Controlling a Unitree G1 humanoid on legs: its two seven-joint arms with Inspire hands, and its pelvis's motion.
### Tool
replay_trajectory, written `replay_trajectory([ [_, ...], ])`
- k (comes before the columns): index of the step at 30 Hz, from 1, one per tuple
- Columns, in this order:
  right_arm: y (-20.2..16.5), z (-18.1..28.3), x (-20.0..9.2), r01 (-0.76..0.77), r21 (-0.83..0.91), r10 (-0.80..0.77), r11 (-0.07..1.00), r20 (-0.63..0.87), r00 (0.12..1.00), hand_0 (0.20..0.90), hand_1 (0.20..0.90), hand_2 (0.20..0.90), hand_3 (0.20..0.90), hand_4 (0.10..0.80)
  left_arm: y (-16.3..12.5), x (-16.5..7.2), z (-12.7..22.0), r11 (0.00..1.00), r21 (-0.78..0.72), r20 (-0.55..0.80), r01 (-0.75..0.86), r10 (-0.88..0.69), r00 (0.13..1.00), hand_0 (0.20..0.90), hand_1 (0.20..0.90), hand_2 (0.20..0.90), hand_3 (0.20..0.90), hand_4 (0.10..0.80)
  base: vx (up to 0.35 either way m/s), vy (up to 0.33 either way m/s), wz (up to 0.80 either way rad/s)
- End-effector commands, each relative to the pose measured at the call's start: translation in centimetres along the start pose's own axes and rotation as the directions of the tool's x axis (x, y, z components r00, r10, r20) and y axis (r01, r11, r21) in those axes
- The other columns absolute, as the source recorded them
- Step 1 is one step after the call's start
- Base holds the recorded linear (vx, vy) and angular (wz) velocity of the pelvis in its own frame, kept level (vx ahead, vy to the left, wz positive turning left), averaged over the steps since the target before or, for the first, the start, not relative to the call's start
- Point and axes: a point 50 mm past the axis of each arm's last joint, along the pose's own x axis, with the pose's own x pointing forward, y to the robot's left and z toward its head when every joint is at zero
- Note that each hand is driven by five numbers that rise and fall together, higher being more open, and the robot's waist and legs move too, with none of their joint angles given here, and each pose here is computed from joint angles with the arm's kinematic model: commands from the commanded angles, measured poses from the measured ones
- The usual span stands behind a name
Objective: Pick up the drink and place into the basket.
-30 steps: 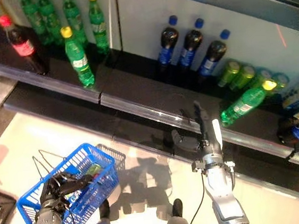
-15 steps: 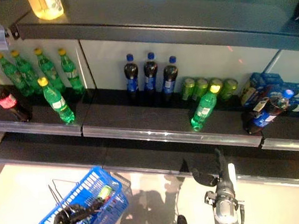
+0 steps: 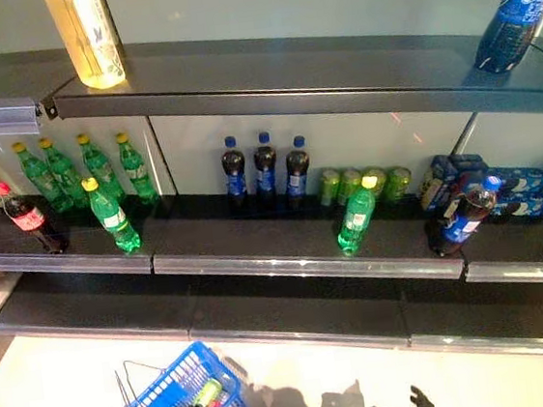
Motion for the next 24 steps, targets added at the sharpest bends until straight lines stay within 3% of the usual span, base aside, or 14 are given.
replay_trajectory([
  [1, -1.4, 3.0, 1.2, 0.000, 0.023, -0.002, 1.000, 0.066, 0.998, 0.900, 0.900, 0.900, 0.900, 0.800, 3.0, 1.0, 8.6, 0.999, -0.004, 0.334, -0.047, 0.046, 0.941, 0.300, 0.300, 0.300, 0.200, 0.100, 0.000, 0.000, 0.00],
  [3, -1.3, 0.9, 1.1, -0.058, 0.016, 0.059, 0.998, -0.082, 0.995, 0.900, 0.900, 0.900, 0.900, 0.800, 2.7, 1.2, 6.9, 0.999, 0.038, 0.240, -0.013, 0.003, 0.971, 0.300, 0.300, 0.300, 0.200, 0.100, 0.000, 0.000, 0.00],
  [7, -2.1, -0.4, 0.9, -0.041, -0.008, 0.039, 0.999, -0.177, 0.983, 0.900, 0.900, 0.900, 0.900, 0.800, 2.8, 1.3, 5.1, 0.997, 0.080, 0.141, 0.012, -0.023, 0.990, 0.300, 0.300, 0.300, 0.200, 0.100, 0.000, 0.000, 0.00],
  [24, -2.1, 0.1, 1.1, -0.067, -0.038, 0.058, 0.997, -0.204, 0.977, 0.900, 0.900, 0.900, 0.900, 0.800, 2.8, 1.3, 4.1, 0.991, 0.126, 0.059, 0.048, -0.056, 0.997, 0.300, 0.300, 0.300, 0.200, 0.100, 0.004, 0.000, 0.01],
])
